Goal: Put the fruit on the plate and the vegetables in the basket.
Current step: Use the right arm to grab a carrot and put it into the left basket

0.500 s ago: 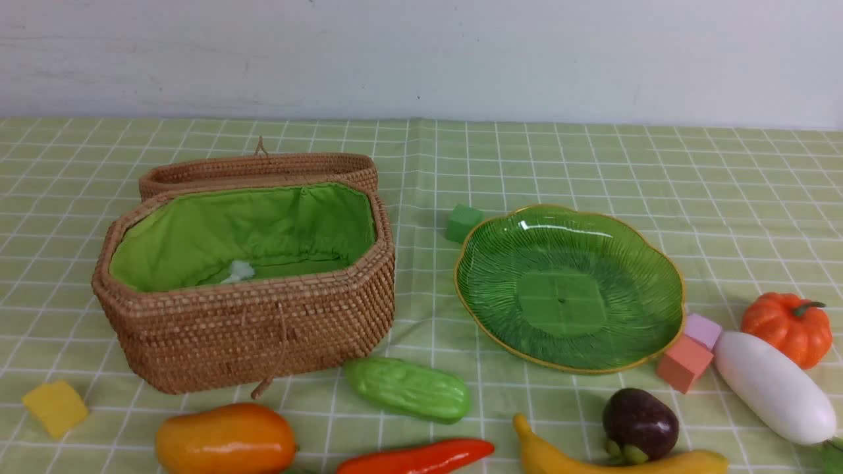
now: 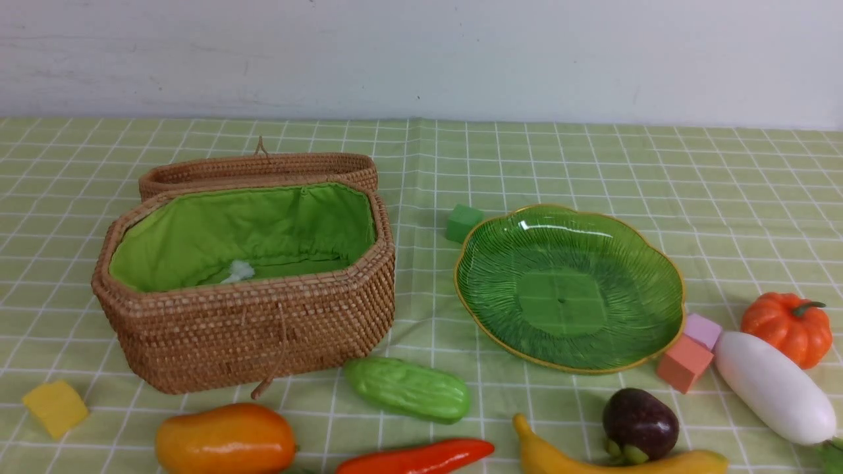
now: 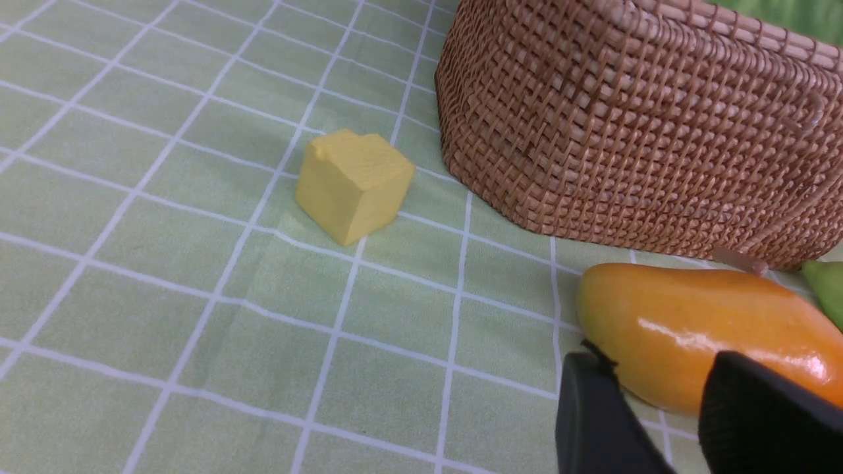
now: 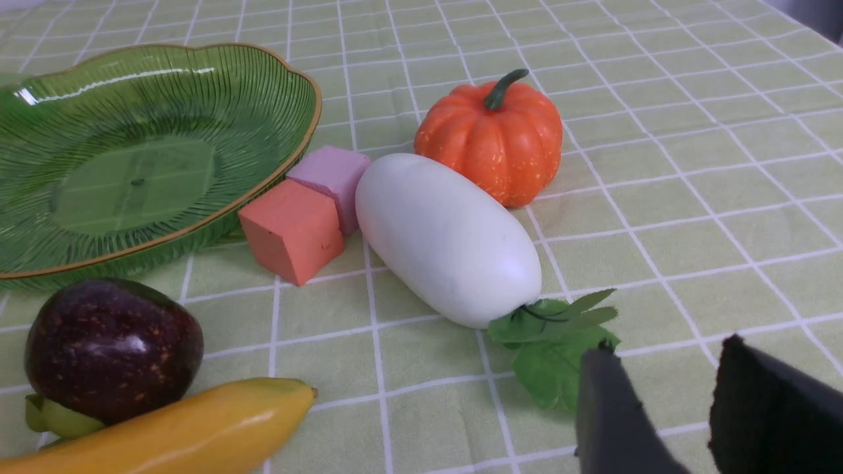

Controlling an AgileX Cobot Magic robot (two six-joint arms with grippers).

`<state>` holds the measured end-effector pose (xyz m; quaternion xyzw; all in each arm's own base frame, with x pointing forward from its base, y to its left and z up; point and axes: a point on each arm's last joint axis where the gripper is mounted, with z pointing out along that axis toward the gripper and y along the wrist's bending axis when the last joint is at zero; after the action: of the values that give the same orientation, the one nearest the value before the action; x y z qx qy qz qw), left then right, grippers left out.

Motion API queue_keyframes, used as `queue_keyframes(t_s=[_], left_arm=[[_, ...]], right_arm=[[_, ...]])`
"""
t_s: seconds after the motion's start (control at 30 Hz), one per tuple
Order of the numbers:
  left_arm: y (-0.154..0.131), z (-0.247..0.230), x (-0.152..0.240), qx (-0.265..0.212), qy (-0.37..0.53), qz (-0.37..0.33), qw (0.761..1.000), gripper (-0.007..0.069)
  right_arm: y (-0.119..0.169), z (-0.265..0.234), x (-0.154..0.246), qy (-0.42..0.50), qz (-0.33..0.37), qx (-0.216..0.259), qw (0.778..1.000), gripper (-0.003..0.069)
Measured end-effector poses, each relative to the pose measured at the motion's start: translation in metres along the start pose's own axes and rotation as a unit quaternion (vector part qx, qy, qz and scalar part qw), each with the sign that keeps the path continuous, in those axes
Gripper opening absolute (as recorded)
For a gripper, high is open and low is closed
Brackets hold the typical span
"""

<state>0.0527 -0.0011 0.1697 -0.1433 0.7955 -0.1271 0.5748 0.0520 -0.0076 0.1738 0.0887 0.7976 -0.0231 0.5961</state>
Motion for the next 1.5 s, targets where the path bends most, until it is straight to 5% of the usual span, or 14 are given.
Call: queue_keyframes(t_s=[0.93, 1.5], left_arm=[[0.0, 0.0, 0.0, 0.0, 0.0, 0.0, 1.0, 0.0239], [0.0, 0.0, 0.0, 0.0, 0.0, 0.0, 1.0, 0.0239]], right_arm=[[0.0, 0.0, 0.0, -0.002, 0.004, -0.002, 1.0, 0.0241], [0.003, -0.002, -0.021, -0.125, 0.101, -0.03, 0.987, 0.0241]])
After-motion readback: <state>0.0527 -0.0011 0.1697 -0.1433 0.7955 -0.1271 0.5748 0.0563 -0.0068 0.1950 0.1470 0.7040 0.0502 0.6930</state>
